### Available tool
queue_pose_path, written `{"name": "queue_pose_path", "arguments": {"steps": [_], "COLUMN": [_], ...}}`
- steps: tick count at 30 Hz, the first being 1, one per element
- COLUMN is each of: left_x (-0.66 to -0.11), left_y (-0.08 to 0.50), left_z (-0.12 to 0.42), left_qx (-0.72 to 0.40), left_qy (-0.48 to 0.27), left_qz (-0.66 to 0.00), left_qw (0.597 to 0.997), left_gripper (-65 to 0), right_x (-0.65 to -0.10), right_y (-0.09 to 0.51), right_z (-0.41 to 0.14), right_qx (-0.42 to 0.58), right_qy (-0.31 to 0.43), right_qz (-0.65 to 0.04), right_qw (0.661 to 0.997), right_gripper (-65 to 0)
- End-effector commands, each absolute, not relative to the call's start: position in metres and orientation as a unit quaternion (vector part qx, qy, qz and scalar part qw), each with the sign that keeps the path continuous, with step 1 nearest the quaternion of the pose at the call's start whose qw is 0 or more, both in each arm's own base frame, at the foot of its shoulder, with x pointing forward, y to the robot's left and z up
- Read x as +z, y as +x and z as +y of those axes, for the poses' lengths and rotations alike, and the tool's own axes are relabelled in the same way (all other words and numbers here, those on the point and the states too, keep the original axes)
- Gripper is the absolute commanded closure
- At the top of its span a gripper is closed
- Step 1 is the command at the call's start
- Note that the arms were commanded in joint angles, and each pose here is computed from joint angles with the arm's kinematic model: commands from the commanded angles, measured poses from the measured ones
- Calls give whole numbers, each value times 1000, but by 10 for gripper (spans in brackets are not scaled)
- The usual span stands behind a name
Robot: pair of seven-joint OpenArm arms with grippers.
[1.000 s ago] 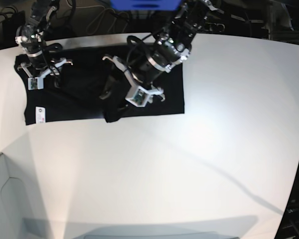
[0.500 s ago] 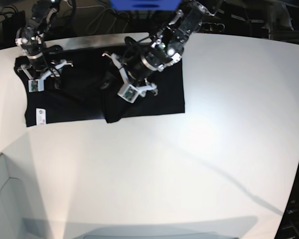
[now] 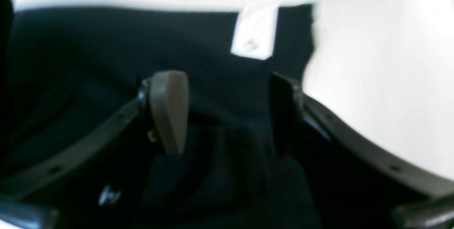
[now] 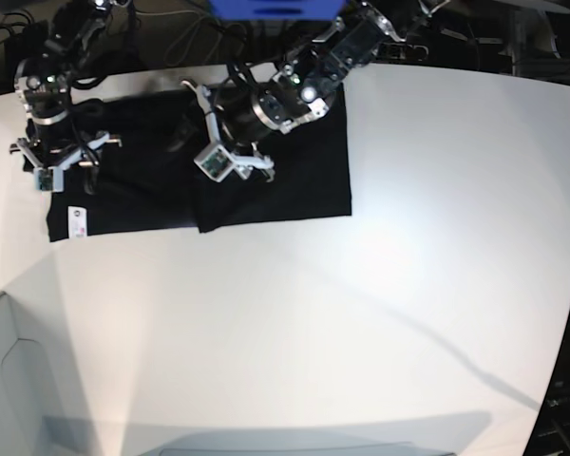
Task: Fold the T-shirt properly
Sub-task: 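Release the folded end and raise the left gripper off the shirt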
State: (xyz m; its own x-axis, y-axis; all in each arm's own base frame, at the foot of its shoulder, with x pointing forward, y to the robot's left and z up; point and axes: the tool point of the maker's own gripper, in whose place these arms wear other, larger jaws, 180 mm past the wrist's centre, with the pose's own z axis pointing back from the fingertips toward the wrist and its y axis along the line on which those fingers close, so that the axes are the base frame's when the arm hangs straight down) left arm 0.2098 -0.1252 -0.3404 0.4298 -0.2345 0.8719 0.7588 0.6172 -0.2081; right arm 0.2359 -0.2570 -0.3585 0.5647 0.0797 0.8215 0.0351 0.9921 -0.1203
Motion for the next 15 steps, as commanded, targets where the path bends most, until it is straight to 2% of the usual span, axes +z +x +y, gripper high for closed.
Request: {"name": "queue_pose_path", "arguments": {"steps": [1, 6, 10, 15], "left_x": [-319, -302, -309, -321], "left_y": [214, 219, 243, 276], "left_z": [-127, -103, -56, 35], "left_qx": [-311, -316, -269, -170], "left_qy": [-314, -295, -248, -155], "left_qz": [-459, -484, -498, -514], "left_qw": [771, 760, 786, 827], "left_gripper": [-317, -318, -318, -318], "right_x": [-345, -359, -375, -393], "right_y": [243, 248, 245, 243], "right_z": [-265, -284, -296, -307], "right_qx": [6, -23, -27, -39], "right_qy": [-68, -69, -65, -59], "right_qz": [-491, -482, -462, -443], "right_qw": [868, 873, 884, 894], "right_gripper": [-390, -401, -401, -401]}}
